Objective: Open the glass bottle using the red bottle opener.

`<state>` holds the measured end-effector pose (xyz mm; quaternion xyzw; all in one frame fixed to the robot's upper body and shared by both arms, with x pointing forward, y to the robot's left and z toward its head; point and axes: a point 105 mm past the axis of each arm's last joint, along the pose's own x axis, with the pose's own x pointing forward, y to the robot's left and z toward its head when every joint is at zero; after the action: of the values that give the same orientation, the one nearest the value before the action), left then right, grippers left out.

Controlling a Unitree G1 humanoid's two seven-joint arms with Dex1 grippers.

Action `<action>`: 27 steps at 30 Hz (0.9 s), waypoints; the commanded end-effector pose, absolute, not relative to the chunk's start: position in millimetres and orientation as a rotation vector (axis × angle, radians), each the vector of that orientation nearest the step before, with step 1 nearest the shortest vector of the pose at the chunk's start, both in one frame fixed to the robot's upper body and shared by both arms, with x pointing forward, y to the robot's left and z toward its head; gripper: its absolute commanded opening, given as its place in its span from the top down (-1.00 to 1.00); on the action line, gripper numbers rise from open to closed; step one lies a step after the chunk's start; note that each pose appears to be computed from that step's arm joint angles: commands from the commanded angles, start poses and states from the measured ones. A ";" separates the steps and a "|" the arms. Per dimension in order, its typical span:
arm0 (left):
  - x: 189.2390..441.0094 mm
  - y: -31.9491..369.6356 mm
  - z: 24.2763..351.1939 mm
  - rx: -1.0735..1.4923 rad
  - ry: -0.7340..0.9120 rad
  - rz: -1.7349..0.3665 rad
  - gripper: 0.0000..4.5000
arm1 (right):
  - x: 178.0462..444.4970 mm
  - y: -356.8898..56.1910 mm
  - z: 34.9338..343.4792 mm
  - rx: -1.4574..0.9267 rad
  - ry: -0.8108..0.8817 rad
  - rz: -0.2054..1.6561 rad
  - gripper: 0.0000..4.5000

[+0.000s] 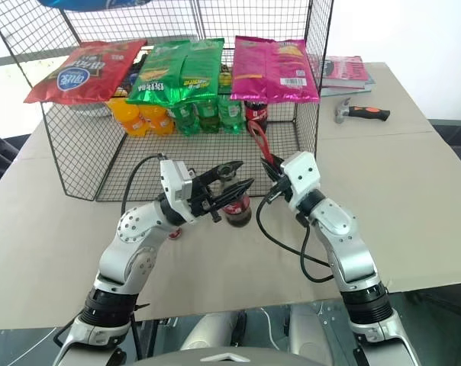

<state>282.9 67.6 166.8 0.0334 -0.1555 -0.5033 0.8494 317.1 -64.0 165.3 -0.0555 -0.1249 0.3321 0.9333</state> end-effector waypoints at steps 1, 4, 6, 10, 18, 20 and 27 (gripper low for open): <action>285.0 70.5 121.0 0.043 -0.133 -1.058 -0.15 | 314.0 -70.4 176.2 -0.093 -0.282 0.648 1.00; 285.4 70.4 121.8 0.045 -0.141 -1.054 -0.64 | 314.0 -73.3 174.1 -0.103 -0.274 0.636 1.00; 285.5 70.1 122.6 0.045 -0.147 -1.056 -0.97 | 313.7 -75.3 172.6 -0.107 -0.270 0.631 1.00; 283.4 71.1 127.3 0.038 -0.172 -1.065 -0.97 | 313.5 -77.1 171.3 -0.118 -0.269 0.626 1.00; 275.9 77.6 132.3 0.037 -0.212 -1.076 -0.97 | 314.2 -75.9 169.6 -0.124 -0.273 0.626 1.00; 272.7 79.3 138.0 0.040 -0.250 -1.081 -0.97 | 314.0 -76.3 168.9 -0.124 -0.272 0.626 1.00; 269.4 93.0 148.4 0.049 -0.309 -1.039 -0.97 | 313.3 -83.7 165.3 -0.109 -0.250 0.618 1.00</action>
<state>276.2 87.7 133.8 0.0193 -0.1131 -0.4963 0.8605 316.7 -77.3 154.8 -0.0600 -0.1031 0.3074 0.9441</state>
